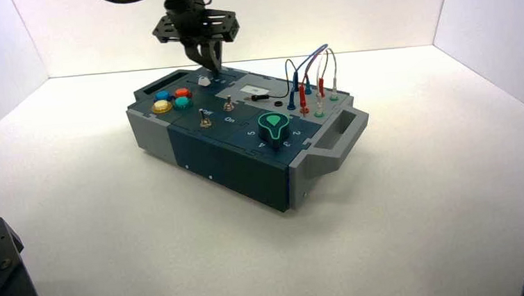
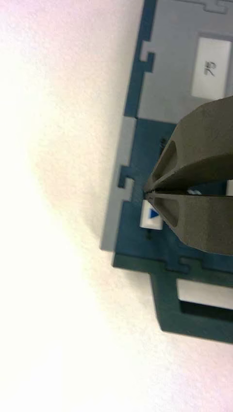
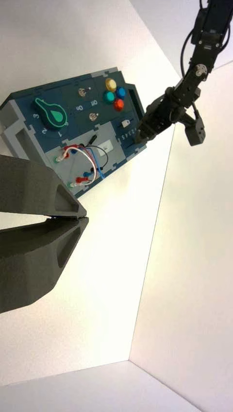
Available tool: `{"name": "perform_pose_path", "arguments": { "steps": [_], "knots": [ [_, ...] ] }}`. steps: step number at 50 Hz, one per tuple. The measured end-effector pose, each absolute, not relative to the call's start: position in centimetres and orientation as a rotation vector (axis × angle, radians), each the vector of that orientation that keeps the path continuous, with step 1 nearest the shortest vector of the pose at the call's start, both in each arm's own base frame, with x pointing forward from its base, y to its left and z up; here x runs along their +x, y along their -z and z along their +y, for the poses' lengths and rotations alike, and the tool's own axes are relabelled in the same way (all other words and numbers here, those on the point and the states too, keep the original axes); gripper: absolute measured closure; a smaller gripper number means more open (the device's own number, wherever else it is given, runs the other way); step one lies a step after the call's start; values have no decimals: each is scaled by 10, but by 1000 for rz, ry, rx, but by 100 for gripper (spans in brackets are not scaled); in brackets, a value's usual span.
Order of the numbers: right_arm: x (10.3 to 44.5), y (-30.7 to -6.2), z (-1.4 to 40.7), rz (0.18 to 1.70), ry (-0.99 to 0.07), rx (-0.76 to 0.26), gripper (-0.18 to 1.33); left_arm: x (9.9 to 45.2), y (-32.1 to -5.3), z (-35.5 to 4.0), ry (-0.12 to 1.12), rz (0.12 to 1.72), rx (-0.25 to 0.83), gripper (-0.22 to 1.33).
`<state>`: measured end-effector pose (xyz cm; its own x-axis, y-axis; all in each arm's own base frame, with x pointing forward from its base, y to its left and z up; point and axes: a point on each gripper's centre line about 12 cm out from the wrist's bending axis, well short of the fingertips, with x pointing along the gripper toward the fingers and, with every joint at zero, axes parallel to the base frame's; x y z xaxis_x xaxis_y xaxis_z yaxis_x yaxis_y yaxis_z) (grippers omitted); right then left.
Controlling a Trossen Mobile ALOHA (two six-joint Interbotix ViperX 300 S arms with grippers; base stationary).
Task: Move the top slider to position 1.
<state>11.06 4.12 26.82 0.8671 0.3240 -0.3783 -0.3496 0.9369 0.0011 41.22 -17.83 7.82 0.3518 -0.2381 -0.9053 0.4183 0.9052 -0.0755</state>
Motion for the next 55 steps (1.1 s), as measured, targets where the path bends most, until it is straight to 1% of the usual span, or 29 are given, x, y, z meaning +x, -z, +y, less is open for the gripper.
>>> {"name": "perform_pose_path", "arguments": {
  "steps": [30,39,44,50,55],
  "knots": [
    [113,-266,42,402,-352,-71,129,411,-78,-173,429,1154,188,128],
    [114,-264,42,412,-353,-71,129,396,-80,-176,444,1169,201,128],
    [115,-263,43,422,-353,-72,129,380,-83,-187,475,1172,218,128],
    [117,-261,44,441,-353,-73,129,358,-96,-204,518,1143,226,128],
    [117,-261,44,444,-354,-72,129,347,-107,-210,537,1122,225,128]
  ]
}}
